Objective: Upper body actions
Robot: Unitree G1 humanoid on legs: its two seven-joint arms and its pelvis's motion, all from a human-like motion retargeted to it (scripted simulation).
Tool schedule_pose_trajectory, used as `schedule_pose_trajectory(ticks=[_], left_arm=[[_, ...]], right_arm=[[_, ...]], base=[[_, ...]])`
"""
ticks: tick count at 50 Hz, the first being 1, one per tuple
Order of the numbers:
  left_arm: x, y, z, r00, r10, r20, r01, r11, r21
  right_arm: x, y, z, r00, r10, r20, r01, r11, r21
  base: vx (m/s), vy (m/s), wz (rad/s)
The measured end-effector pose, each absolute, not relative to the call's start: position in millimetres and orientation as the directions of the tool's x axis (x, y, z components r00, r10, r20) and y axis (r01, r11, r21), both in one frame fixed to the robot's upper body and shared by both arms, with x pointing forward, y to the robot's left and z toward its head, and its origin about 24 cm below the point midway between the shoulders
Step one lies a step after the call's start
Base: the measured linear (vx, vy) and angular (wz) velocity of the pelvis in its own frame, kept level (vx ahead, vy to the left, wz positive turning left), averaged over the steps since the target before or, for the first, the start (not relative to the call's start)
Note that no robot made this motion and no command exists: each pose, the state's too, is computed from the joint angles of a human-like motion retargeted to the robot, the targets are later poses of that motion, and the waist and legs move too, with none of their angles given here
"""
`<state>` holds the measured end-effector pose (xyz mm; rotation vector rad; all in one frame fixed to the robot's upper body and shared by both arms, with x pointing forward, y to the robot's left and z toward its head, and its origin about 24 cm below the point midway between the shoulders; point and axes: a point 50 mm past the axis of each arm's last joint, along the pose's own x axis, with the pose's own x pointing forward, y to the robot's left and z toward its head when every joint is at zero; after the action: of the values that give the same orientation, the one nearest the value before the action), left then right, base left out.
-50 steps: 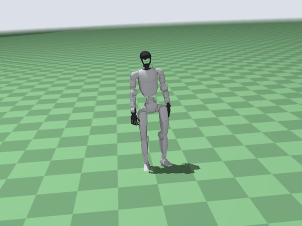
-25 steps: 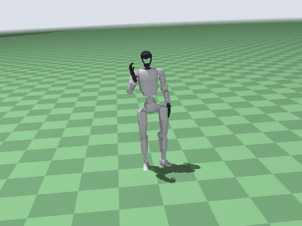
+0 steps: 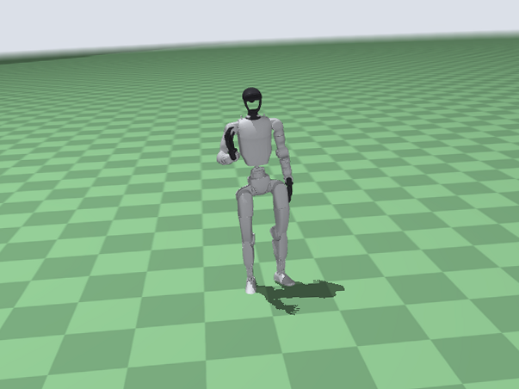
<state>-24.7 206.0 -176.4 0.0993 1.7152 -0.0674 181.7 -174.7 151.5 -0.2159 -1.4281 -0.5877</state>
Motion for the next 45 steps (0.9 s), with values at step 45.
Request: schedule_pose_trajectory(ticks=[45], left_arm=[[-25.6,203.6,-176.6,-0.151,0.02,-0.988,0.103,0.995,0.004]], right_arm=[[244.3,-135.7,245.1,0.178,0.067,0.982,0.458,0.877,-0.143]], base=[[-0.01,0.0,0.01]])
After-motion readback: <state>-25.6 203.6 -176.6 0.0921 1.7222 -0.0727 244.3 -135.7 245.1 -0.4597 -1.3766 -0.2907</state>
